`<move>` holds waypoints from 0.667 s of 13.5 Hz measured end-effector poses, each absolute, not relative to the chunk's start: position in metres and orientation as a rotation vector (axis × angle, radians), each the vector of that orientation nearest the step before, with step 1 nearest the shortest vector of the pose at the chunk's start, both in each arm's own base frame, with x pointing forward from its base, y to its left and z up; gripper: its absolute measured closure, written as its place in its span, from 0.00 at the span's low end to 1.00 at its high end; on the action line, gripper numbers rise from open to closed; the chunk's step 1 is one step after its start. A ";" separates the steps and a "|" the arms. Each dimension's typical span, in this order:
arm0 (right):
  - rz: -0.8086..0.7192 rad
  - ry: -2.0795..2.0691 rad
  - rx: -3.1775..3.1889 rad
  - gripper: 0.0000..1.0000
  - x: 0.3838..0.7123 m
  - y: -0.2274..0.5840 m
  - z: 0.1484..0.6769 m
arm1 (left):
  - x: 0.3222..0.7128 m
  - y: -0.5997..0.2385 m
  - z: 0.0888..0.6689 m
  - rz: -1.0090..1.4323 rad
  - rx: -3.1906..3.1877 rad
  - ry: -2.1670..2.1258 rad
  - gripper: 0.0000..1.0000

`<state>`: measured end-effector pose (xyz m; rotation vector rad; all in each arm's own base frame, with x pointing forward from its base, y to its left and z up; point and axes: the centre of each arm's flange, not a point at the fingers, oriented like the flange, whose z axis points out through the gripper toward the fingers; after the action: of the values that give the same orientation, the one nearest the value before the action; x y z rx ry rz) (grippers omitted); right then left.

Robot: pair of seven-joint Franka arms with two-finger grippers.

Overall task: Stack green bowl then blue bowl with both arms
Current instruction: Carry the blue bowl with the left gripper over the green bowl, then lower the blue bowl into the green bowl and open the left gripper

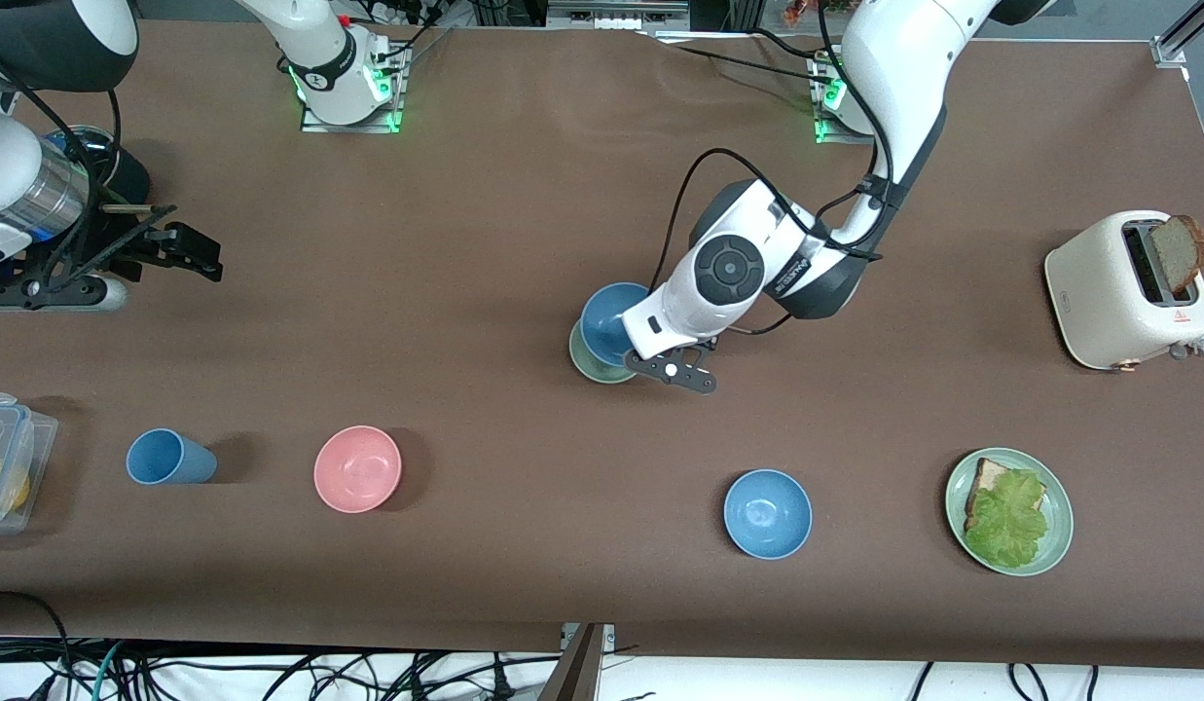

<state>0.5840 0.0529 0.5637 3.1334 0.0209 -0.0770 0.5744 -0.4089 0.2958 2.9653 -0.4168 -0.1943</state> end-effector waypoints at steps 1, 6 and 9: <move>-0.077 0.021 3.133 0.00 0.584 0.053 0.564 | 0.574 -0.412 0.291 -0.188 2.961 -0.420 0.95; -0.080 0.020 3.133 0.00 0.585 0.053 0.562 | 0.569 -0.429 0.259 -0.158 2.937 -0.432 0.95; -0.083 0.019 3.132 0.00 0.585 0.052 0.561 | 0.563 -0.437 0.257 -0.159 2.933 -0.450 0.67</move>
<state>0.5849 0.0523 0.5614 3.1324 0.0191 -0.0830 0.5633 -0.4373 0.2568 2.9331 -0.4503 -0.1591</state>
